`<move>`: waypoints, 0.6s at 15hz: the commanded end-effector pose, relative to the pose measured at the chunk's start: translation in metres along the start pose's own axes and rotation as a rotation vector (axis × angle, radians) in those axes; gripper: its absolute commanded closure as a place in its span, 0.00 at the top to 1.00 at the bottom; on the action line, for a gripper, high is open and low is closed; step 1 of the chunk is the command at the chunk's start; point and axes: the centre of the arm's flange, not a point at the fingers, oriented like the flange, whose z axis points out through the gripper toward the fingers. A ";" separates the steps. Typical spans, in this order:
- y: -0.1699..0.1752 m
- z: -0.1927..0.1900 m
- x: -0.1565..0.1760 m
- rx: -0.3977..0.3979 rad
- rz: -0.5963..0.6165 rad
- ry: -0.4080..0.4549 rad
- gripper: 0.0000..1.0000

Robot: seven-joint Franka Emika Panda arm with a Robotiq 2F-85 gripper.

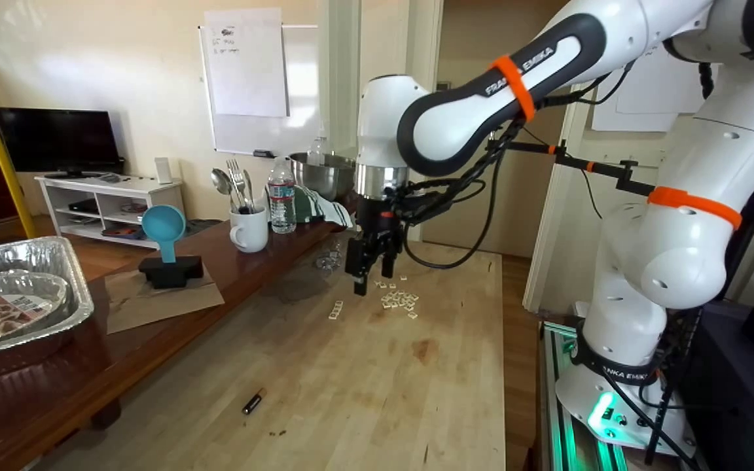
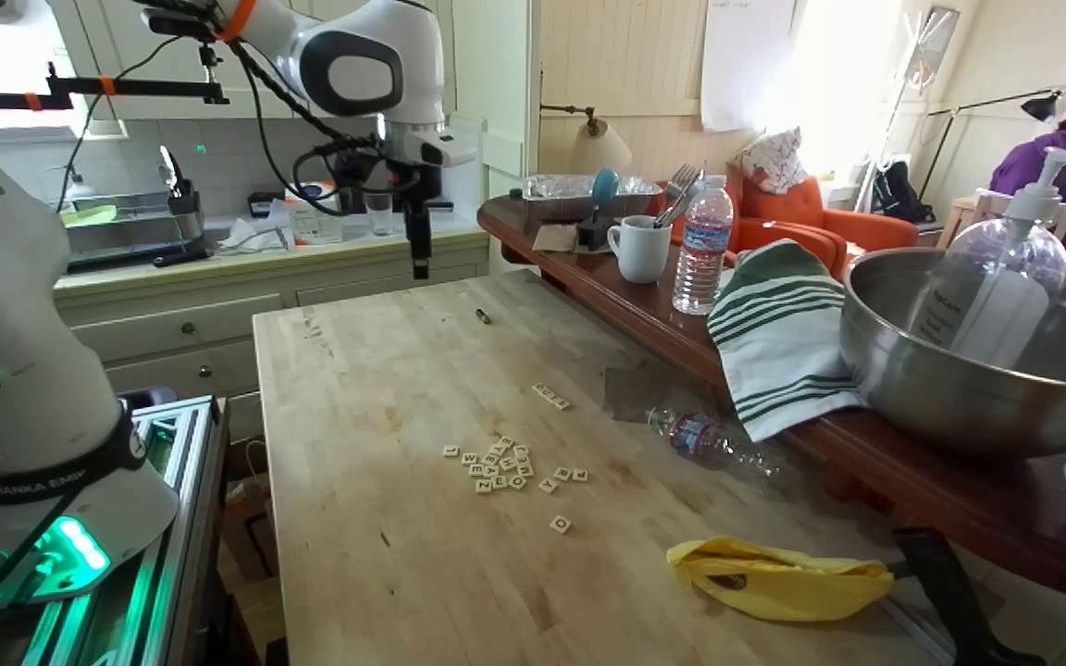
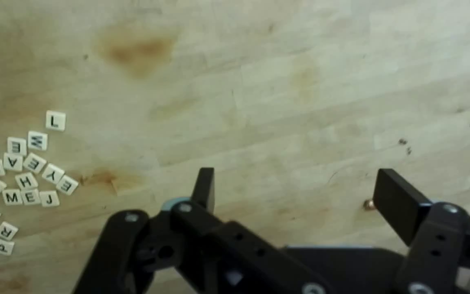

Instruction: Create a three letter word using the tiles.

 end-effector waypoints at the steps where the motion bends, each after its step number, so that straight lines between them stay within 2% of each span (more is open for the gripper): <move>1: 0.011 0.045 0.063 -0.037 -0.007 0.107 1.00; 3: 0.024 0.063 0.080 -0.048 -0.071 0.122 1.00; 9: 0.065 0.102 0.113 -0.129 -0.172 0.063 1.00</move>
